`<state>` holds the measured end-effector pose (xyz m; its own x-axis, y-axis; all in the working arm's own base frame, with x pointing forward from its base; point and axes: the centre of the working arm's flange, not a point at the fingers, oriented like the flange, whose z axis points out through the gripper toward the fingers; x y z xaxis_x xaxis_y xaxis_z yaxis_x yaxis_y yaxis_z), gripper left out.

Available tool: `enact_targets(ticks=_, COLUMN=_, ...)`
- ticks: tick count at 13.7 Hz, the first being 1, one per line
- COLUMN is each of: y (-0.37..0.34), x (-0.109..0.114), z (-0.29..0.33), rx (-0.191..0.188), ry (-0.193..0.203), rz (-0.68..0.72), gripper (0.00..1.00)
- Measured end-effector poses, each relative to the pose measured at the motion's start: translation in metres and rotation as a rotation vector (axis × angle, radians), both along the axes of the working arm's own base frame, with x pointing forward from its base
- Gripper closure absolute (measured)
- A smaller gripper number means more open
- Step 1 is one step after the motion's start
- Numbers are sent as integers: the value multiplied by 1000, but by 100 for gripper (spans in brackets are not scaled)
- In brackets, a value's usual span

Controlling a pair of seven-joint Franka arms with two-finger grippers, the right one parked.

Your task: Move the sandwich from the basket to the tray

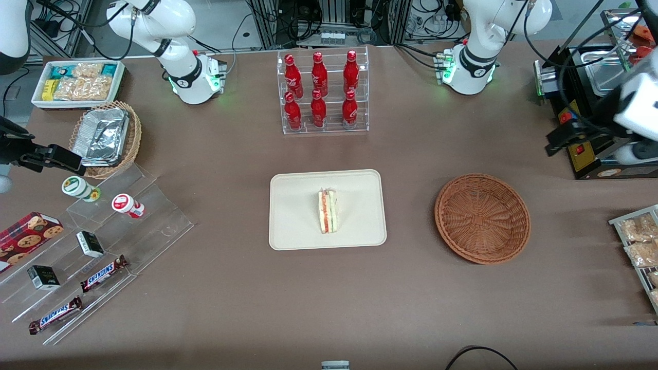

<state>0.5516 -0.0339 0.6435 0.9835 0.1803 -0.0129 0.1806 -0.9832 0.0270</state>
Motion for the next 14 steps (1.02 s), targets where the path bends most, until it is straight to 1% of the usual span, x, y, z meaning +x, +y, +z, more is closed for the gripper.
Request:
enact_targets(ticks=2, y=6, x=-1, z=1, rx=-4, ry=-1, rz=1, gripper=0)
enact_targets(ticks=5, y=1, x=-4, z=1, rx=-8, ry=10, rz=-73, gripper=0)
enact_targets(ticks=7, y=4, x=-6, z=3, rx=-8, ry=10, rz=-99, gripper=0)
enact_targets(ticks=11, y=-2, x=-5, z=0, rx=-6, ry=12, rz=-116, gripper=0)
enact_targets(ticks=14, y=-2, x=-2, z=4, rx=-7, ry=0, rz=-119, gripper=0)
